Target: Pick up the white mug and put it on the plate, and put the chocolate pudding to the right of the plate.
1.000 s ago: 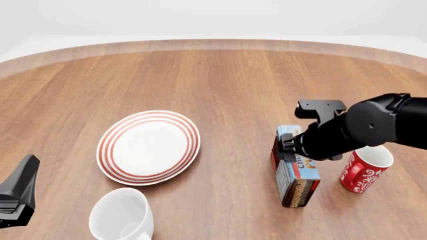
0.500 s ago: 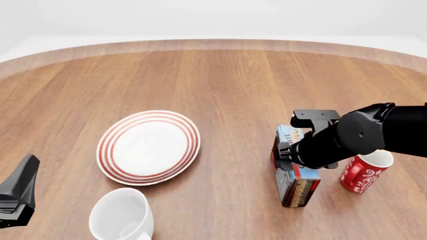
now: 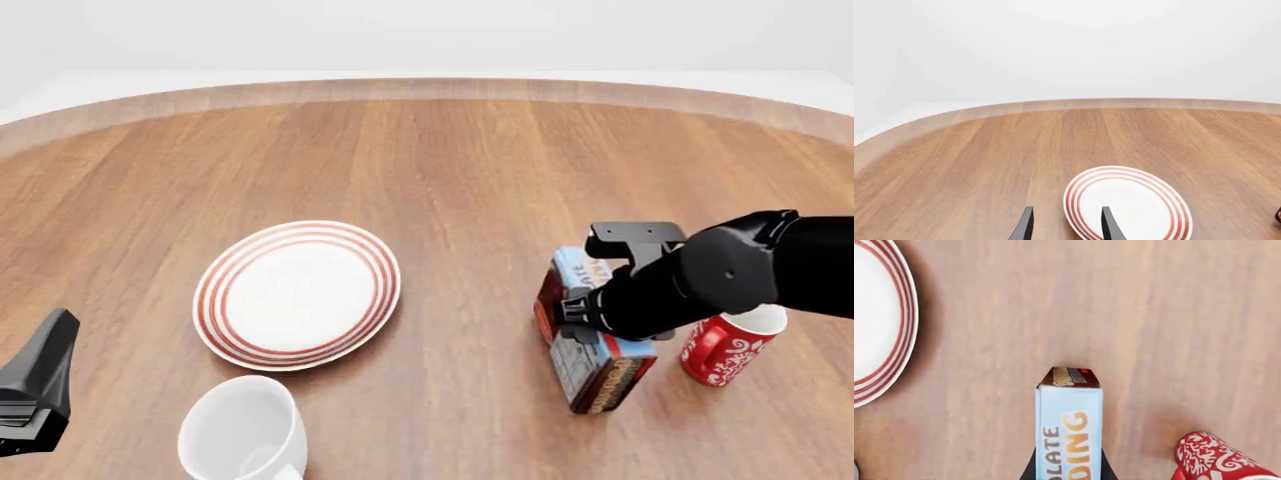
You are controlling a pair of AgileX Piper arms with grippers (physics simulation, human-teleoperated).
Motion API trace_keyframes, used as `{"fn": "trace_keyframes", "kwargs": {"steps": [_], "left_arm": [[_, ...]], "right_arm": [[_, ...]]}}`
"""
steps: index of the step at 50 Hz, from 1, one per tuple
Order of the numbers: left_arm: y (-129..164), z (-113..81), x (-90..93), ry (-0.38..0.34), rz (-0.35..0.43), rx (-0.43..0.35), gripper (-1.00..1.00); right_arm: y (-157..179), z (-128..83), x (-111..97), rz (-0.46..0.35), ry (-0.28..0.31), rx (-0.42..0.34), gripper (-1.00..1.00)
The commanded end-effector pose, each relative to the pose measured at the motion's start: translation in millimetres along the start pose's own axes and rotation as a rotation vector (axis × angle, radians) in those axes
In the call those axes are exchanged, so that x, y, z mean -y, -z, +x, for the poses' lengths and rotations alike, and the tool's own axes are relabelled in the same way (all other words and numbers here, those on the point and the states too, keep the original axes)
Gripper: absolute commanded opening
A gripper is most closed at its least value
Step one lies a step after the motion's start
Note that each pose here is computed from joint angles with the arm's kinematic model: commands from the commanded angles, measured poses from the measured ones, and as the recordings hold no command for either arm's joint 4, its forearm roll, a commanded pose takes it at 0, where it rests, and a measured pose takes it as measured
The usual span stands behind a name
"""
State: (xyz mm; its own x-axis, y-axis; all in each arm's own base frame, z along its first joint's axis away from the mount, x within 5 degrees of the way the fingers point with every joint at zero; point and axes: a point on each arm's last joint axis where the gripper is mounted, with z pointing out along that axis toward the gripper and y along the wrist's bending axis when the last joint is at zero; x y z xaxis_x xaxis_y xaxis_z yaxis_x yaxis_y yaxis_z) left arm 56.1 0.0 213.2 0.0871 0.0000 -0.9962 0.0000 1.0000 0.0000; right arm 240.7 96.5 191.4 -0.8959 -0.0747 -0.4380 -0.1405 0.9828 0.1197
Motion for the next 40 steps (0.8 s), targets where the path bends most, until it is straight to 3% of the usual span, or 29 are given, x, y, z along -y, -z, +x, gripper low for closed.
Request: {"fn": "trace_keyframes", "kwargs": {"steps": [1, 19, 40], "left_arm": [[0, 0.0, 0.0, 0.000, 0.000, 0.000, 1.00], [0, 0.0, 0.0, 0.000, 0.000, 0.000, 1.00], [0, 0.0, 0.0, 0.000, 0.000, 0.000, 1.00]], "right_arm": [[13, -2, 0, -0.009, -0.031, 0.032, -1.00], [42, -22, -10, -0.046, -0.051, 0.120, -1.00], [46, -41, -25, -0.080, -0.058, 0.162, -1.00]]}}
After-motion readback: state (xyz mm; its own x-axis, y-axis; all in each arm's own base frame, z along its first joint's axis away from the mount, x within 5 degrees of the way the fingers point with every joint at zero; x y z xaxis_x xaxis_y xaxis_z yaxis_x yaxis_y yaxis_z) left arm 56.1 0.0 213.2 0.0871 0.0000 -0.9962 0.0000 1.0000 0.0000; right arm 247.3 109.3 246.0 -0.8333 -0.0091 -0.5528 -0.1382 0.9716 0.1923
